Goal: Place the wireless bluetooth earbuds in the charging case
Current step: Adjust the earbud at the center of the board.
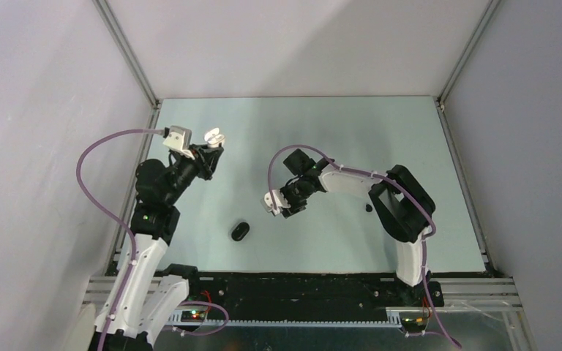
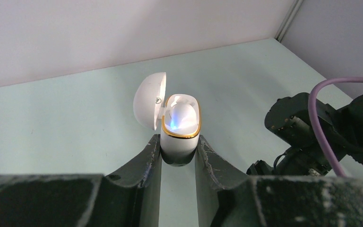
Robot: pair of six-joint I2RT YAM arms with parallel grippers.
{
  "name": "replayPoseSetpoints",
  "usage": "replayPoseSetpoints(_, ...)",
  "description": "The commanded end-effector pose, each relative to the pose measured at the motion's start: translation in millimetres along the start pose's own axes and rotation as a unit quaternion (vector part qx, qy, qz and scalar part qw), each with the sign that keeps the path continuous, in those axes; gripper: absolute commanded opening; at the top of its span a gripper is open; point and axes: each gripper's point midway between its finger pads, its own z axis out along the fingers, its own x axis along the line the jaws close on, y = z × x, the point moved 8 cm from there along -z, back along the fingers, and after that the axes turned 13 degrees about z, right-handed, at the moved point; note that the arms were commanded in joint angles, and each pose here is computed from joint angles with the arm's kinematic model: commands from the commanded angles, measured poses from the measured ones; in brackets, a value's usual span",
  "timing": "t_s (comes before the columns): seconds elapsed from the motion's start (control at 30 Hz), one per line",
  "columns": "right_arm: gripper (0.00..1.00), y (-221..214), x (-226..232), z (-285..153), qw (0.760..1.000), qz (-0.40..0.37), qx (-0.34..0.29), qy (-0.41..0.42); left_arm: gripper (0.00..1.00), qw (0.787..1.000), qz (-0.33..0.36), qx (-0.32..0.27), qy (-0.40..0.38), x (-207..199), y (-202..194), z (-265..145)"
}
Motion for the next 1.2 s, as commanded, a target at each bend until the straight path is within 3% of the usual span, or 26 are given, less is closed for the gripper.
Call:
replayPoseSetpoints(0.0,0.46,9,-25,-1,0.999,-0.044,0.001,-0.029,0.00,1.000,0.021,-0.013,0.005,3,9,-5)
replayPoseSetpoints(0.4,0.37,-3,-32,3,0.998,-0.057,0.027,0.002,0.00,1.000,0.016,-0.006,0.007,5,5,-6)
replayPoseSetpoints(1.17,0.34,-6,-35,16,0.993,-0.083,0.052,0.063,0.00,1.000,0.013,0.002,0.015,10,2,-2)
